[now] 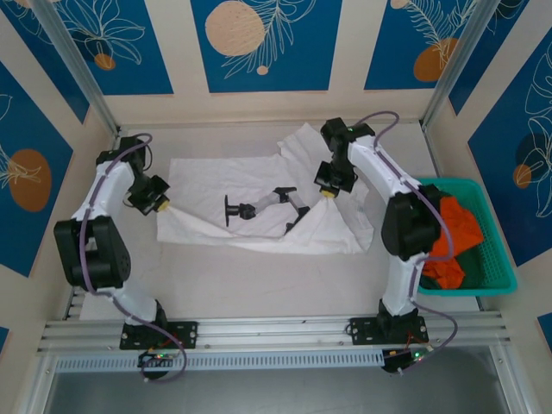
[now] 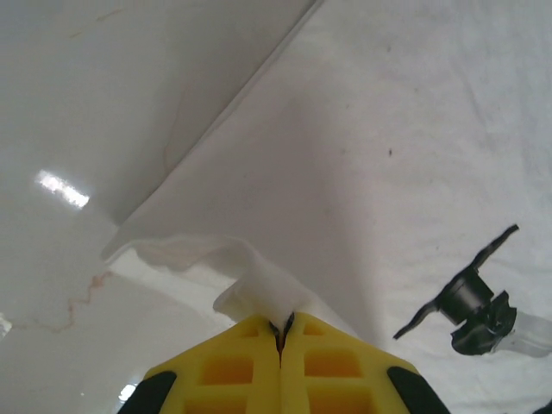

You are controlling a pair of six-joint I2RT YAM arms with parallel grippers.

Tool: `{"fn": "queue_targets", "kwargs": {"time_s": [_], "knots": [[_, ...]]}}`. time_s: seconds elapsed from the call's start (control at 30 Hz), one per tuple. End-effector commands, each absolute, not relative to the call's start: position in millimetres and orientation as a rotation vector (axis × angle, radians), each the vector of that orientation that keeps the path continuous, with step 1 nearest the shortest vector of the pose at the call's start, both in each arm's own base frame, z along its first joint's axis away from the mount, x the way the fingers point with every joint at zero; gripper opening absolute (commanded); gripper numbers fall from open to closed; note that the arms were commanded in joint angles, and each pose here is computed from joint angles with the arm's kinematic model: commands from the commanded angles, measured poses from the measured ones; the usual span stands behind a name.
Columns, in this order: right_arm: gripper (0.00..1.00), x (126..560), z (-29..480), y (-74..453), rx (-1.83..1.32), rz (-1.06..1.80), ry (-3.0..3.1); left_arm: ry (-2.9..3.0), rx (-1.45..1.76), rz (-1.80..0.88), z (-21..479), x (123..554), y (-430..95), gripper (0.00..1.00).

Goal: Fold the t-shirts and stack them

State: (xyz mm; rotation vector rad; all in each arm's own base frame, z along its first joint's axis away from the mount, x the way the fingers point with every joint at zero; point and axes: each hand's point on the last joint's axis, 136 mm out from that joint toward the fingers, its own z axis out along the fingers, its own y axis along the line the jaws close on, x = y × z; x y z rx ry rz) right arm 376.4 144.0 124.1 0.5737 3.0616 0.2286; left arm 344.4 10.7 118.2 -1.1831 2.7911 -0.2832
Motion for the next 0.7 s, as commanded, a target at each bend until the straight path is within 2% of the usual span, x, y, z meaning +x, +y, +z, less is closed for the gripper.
{"fn": "queue_targets", "kwargs": {"time_s": [0.0, 0.13, 0.2, 0.23, 0.27, 0.3, 0.33, 0.37, 0.47, 0.53, 0.67], "knots": [[0.0, 399.2, 118.2, 139.8, 0.504, 0.177, 3.103, 2.834, -1.197, -0.302, 106.3, 355.4, 13.9, 0.01], [0.0, 427.7, 107.6, 127.0, 0.572, 0.133, 3.093, 2.858, -1.251, -0.273, 87.9, 363.6, 22.4, 0.02], [0.0, 438.8, 101.7, 124.4, 0.6, 0.163, 3.093, 2.874, -1.264, -0.271, 80.5, 366.8, 24.1, 0.08], [0.03, 442.7, 98.9, 125.1, 0.601, 0.186, 3.095, 2.884, -1.264, -0.268, 77.3, 367.3, 24.8, 0.1], [0.13, 445.6, 95.5, 124.4, 0.609, 0.196, 3.102, 2.89, -1.261, -0.26, 75.2, 368.5, 26.0, 0.15], [0.29, 448.0, 94.9, 123.1, 0.617, 0.204, 3.108, 2.894, -1.258, -0.255, 73.7, 369.7, 27.7, 0.26], [0.39, 448.8, 96.3, 123.4, 0.616, 0.221, 3.111, 2.898, -1.26, -0.254, 73.5, 369.8, 28.9, 0.3], [0.44, 449.1, 100.2, 123.0, 0.62, 0.247, 3.109, 2.892, -1.25, -0.261, 76.4, 371.7, 29.8, 0.32], [0.54, 447.5, 129.7, 123.9, 0.618, 0.36, 3.044, 2.848, -1.159, -0.244, 100.0, 380.6, 34.0, 0.51], [0.56, 439.2, 157.3, 129.2, 0.597, 0.479, 2.971, 2.81, -1.064, -0.234, 121.4, 383.8, 30.3, 0.59], [0.53, 378.8, 176.6, 146.5, 0.536, 0.709, 2.889, 2.811, -0.818, -0.235, 148.1, 361.3, -16.2, 0.58]]}}
